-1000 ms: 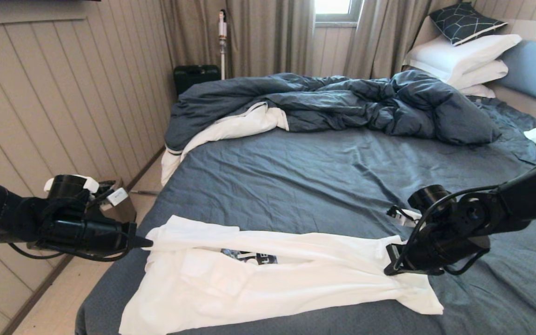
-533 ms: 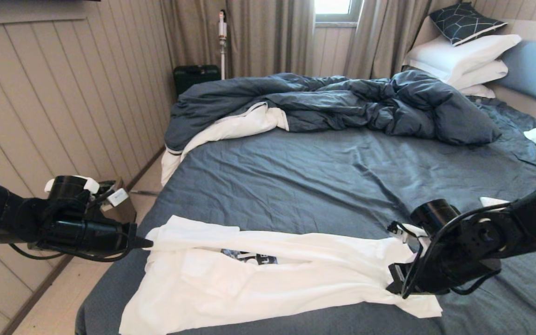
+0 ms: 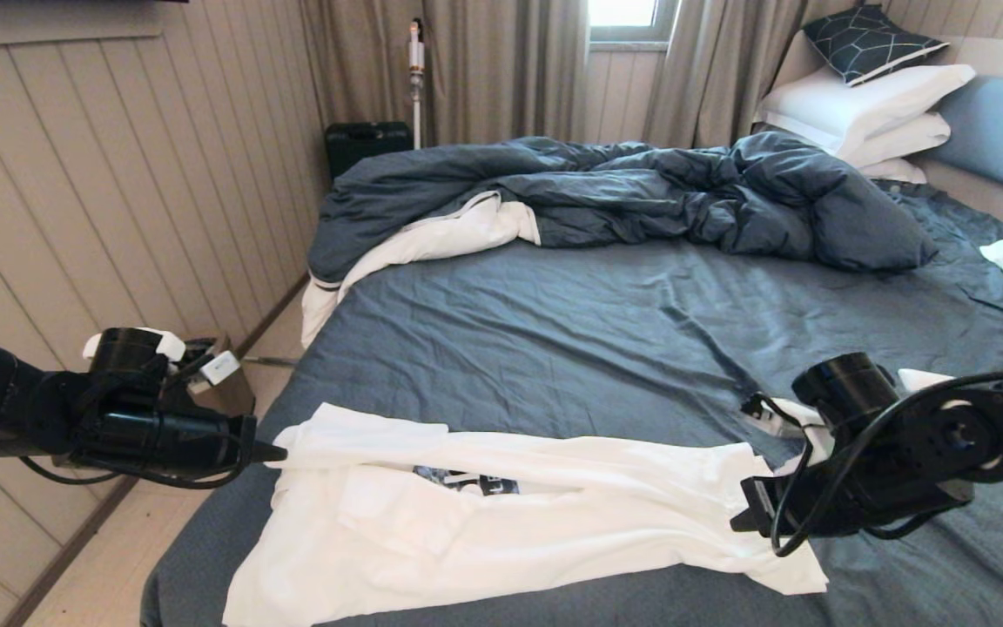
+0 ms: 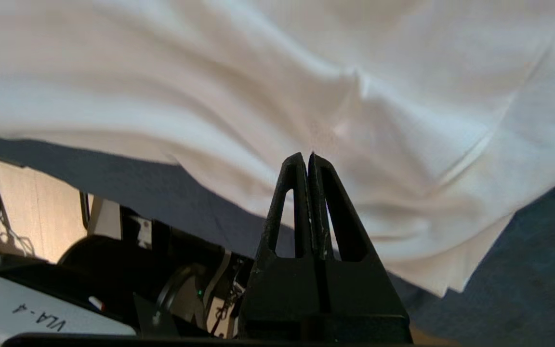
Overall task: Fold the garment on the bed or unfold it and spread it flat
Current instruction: Fold the white T-shirt
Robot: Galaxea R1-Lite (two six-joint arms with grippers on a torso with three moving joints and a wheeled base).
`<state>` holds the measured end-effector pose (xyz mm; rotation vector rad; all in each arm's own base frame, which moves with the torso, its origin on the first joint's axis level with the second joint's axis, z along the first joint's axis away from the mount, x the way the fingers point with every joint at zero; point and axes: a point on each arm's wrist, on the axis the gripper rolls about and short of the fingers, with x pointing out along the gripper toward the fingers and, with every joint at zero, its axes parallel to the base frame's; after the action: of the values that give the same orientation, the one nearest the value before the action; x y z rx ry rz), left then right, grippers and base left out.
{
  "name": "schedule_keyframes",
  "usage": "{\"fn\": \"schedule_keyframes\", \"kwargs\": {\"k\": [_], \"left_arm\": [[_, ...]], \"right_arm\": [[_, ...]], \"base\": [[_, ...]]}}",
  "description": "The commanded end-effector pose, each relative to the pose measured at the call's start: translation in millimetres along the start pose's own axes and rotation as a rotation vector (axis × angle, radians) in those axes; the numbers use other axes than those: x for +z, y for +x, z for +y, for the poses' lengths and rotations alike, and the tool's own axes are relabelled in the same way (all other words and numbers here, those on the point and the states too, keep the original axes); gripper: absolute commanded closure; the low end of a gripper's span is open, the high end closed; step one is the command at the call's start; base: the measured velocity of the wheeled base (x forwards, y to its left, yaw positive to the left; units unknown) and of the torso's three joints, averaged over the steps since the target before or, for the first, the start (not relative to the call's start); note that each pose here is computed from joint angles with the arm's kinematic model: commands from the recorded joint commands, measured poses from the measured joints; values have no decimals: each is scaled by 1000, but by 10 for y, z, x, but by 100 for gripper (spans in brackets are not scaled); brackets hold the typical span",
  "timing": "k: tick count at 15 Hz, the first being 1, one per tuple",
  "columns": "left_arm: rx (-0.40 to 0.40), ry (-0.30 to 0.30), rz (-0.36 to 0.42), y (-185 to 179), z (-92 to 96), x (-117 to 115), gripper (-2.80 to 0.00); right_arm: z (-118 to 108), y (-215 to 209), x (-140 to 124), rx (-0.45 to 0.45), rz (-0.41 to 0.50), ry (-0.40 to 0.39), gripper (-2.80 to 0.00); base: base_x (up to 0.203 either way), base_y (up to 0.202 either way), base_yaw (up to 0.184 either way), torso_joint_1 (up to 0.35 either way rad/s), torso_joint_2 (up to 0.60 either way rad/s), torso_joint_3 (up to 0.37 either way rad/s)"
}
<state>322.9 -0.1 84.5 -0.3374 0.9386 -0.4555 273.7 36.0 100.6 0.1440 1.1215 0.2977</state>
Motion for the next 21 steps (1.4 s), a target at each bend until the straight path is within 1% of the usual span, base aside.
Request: {"fn": "schedule_keyframes", "kwargs": {"k": [1,4,5,6,7,9,11,13,14,15,18,19,21], "left_arm": [[-4,4,-12,-22,-16,22,0],[-5,11,-32,-53,-38,69,0],[-7,22,-49,-57,-45,137,0],[-9,40,-81,-71,-61,265,0],[-12,55,-108,-79,-88,398,0],[-29,81,-124,-59,-197,630,0],[-46,91,-115,9,-271,835,0],[-58,80,-70,253,-253,916,0],[-63,80,-60,321,-271,936,0],[-64,81,-63,389,-242,980,0],[-53,62,-35,831,-6,1061,0],[-50,62,-35,900,33,1088,0],[-39,52,-27,992,136,1122,0]], "right_arm": [[27,-98,179,7,-75,-15,0],[90,-178,460,18,-161,-37,0],[133,-135,589,27,-176,-45,0],[227,-74,723,44,-182,-54,0],[332,-12,845,61,-178,-55,0],[569,101,1041,96,-163,-69,0],[842,208,1170,130,-146,-107,0],[1092,355,1246,153,-103,-144,0],[1199,448,1236,158,-64,-159,0],[1289,522,1266,163,-48,-170,0],[1584,749,1329,180,7,-199,0],[1618,756,1311,180,22,-201,0],[1597,701,1299,177,26,-195,0]], "base": [[0,0,0,0,0,0],[0,0,0,0,0,0],[0,0,0,0,0,0],[0,0,0,0,0,0],[0,0,0,0,0,0],[0,0,0,0,0,0],[0,0,0,0,0,0],[0,0,0,0,0,0],[0,0,0,0,0,0],[0,0,0,0,0,0],[0,0,0,0,0,0],[0,0,0,0,0,0],[0,0,0,0,0,0]]}}
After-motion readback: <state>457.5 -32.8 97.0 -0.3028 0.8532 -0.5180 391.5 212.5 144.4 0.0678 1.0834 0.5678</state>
